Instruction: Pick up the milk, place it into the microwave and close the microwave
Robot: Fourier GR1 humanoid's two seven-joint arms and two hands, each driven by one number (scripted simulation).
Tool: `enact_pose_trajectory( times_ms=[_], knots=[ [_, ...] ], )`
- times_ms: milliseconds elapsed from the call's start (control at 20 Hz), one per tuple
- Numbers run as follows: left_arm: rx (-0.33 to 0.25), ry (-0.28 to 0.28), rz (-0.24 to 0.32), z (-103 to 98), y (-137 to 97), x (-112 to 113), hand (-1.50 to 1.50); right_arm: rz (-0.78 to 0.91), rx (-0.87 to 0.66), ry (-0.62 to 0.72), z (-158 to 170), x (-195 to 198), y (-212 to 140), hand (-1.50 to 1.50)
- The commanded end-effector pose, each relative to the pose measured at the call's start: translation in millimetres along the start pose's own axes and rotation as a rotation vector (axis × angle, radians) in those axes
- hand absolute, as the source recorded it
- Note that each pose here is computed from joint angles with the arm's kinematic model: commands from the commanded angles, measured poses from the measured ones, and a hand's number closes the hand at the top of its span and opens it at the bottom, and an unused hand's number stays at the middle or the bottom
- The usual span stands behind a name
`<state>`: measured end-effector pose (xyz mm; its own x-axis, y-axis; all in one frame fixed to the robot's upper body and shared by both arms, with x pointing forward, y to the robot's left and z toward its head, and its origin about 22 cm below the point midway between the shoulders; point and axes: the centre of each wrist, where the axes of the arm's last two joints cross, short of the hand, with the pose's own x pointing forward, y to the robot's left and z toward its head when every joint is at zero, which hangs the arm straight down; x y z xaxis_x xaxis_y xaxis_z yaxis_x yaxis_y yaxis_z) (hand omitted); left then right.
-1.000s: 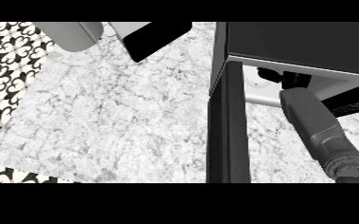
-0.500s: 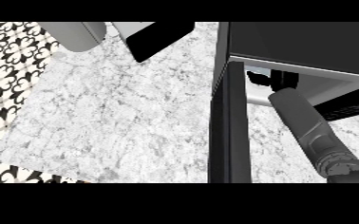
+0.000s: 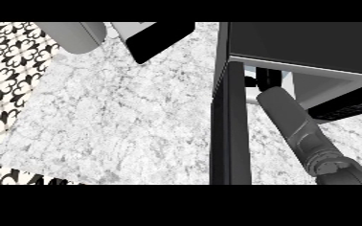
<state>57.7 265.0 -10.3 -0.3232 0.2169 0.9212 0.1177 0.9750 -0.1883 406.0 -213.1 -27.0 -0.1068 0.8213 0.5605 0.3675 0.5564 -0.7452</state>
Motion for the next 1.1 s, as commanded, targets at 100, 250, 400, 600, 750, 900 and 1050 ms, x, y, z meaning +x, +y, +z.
enact_pose_trajectory(
  times_ms=[100, 250, 400, 600, 750, 900, 1050],
  knots=[
    [-0.001, -0.017, 0.005, -2.7, 0.9, -3.2, -1.5, -0.197, 0.047, -0.018, 8.5, 16.6, 16.5, -1.5],
    [0.001, -0.008, -0.007, -0.7, -5.2, 4.2, -1.5, -0.3, 0.032, -0.021, 5.5, 15.7, 13.3, -1.5],
    [-0.01, 0.01, 0.002, 3.3, -4.4, 5.4, -1.5, -0.373, 0.049, 0.017, 8.5, 8.7, 11.7, -1.5],
    [0.003, 0.002, 0.002, 5.2, -5.2, 5.6, -1.5, -0.522, 0.062, 0.018, 37.0, -12.0, 19.4, -1.5],
    [0.009, 0.011, 0.003, 15.5, -6.7, 7.0, -1.5, -0.607, 0.078, 0.041, 51.5, -26.0, 19.8, -1.5],
    [0.014, 0.011, 0.004, 15.5, -5.1, 9.9, -1.5, -0.662, 0.104, 0.04, 73.8, -29.9, 30.7, -1.5],
    [0.023, 0.023, -0.008, 21.0, -17.1, 10.2, -1.5, -0.7, 0.105, 0.028, 86.0, -46.9, 25.5, -1.5]
  ],
)
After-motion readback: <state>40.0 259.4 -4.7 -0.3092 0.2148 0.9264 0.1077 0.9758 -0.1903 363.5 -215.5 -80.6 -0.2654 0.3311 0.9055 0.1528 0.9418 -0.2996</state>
